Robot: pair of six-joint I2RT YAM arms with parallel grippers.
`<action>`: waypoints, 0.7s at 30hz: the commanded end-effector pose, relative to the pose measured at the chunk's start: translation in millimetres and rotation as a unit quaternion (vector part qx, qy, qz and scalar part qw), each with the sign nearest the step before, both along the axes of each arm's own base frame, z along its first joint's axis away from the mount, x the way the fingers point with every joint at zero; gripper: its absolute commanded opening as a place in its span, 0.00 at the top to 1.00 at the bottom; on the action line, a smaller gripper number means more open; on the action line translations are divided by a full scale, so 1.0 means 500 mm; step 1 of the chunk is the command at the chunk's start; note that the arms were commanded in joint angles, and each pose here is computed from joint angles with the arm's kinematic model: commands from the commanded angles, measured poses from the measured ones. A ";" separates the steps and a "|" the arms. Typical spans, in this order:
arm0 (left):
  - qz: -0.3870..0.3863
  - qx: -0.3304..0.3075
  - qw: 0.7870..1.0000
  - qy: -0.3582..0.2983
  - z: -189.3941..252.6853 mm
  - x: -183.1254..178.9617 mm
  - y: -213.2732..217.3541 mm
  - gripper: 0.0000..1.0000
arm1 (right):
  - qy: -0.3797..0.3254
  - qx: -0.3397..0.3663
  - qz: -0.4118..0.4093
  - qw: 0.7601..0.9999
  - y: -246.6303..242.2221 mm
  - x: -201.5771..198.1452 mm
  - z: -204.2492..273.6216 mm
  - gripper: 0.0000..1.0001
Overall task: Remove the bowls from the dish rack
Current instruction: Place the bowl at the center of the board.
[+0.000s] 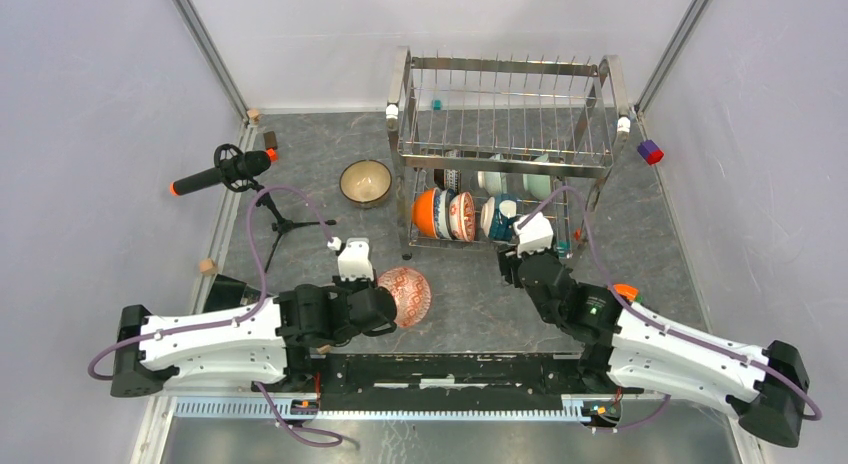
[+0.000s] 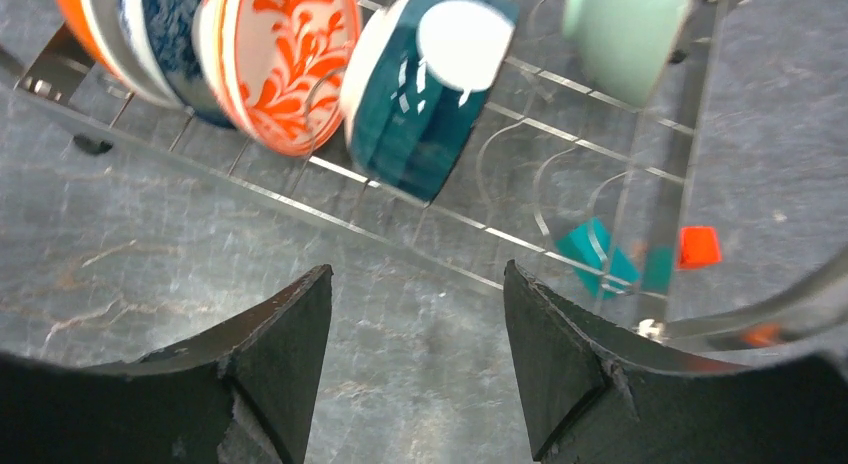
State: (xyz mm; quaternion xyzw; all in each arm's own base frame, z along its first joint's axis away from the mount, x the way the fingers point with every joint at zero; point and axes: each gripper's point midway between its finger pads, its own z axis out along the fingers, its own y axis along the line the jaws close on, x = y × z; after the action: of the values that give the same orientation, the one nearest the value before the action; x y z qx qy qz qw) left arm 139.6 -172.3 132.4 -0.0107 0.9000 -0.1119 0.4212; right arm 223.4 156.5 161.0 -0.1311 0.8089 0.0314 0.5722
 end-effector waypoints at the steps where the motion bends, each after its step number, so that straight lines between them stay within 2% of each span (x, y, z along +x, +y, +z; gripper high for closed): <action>1: 0.028 0.018 0.999 -0.021 0.027 0.026 0.013 0.98 | 0.023 0.066 0.058 0.996 0.065 -0.011 -0.014 0.31; 4: 0.050 0.019 0.999 0.004 0.004 0.037 0.030 0.98 | 0.037 0.094 0.081 0.992 0.090 -0.022 -0.028 0.32; 9: 0.090 -0.026 0.994 0.048 -0.033 0.066 0.052 0.98 | 0.057 0.116 0.104 0.986 0.103 -0.042 -0.064 0.32; 13: 0.141 -0.036 0.988 0.055 -0.041 0.090 0.085 0.98 | 0.056 0.135 0.116 0.982 0.106 -0.053 -0.077 0.31; 21: 0.266 -0.056 0.961 0.044 -0.050 0.126 0.159 0.98 | 0.050 0.153 0.135 0.978 0.107 -0.066 -0.098 0.30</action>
State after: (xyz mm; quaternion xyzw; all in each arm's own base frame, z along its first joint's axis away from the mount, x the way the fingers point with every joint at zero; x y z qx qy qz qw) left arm 185.3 -98.4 98.8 -0.2086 0.9065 -0.0290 0.3659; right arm 190.9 200.0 101.4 -0.1577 0.8155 0.1985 0.5203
